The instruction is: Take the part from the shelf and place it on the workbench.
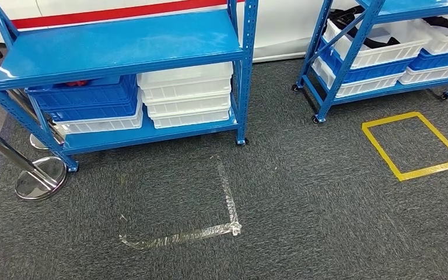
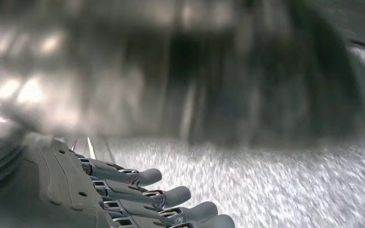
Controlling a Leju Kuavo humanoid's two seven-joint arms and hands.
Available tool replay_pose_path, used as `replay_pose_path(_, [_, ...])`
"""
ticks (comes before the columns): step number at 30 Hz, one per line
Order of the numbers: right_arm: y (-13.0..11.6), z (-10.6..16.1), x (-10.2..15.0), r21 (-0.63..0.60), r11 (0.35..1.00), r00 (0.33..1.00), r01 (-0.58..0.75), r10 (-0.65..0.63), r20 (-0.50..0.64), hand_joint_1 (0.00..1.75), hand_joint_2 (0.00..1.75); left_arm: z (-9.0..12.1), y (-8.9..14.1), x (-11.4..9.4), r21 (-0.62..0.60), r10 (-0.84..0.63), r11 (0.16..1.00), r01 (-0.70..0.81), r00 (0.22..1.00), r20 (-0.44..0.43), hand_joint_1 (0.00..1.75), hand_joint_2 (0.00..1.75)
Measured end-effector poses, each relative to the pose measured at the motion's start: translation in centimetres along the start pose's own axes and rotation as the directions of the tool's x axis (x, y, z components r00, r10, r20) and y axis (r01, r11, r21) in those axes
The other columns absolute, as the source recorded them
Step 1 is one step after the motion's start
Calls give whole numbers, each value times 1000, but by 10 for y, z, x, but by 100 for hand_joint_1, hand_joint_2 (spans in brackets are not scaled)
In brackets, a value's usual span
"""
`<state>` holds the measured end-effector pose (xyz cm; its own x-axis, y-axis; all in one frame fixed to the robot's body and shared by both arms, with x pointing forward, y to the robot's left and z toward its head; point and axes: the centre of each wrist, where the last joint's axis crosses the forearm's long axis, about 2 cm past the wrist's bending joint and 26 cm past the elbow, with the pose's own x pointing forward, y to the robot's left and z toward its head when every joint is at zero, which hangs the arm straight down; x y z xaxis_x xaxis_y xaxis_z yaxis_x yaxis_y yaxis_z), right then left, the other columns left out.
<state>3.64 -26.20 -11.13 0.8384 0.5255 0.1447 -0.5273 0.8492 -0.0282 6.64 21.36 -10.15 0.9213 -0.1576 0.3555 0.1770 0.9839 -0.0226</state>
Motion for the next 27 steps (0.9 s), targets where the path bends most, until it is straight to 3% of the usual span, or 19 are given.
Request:
replay_pose_path(6, [-10,0,16,-22,996,994,86,-84,72,0,0,7,8,-36,-2,6,1000,-6,997,-72,0,0])
replay_pose_path(10, [-18,1,24,-36,987,981,157,-152,124,0,175,12,13,-56,-2,15,1000,-16,994,-112,0,0])
replay_pose_path(14, [-19,2,14,-35,971,965,235,-229,126,0,175,15,20,-66,-5,10,1000,-11,991,-136,0,0])
replay_pose_path(18, [-14,2,-3,-29,951,946,309,-304,113,0,0,17,27,-74,-7,9,1000,-10,989,-149,0,0])
replay_pose_path(27, [-6,4,-31,-31,893,891,449,-444,92,0,0,19,43,-77,-6,0,1000,-1,989,-150,0,0])
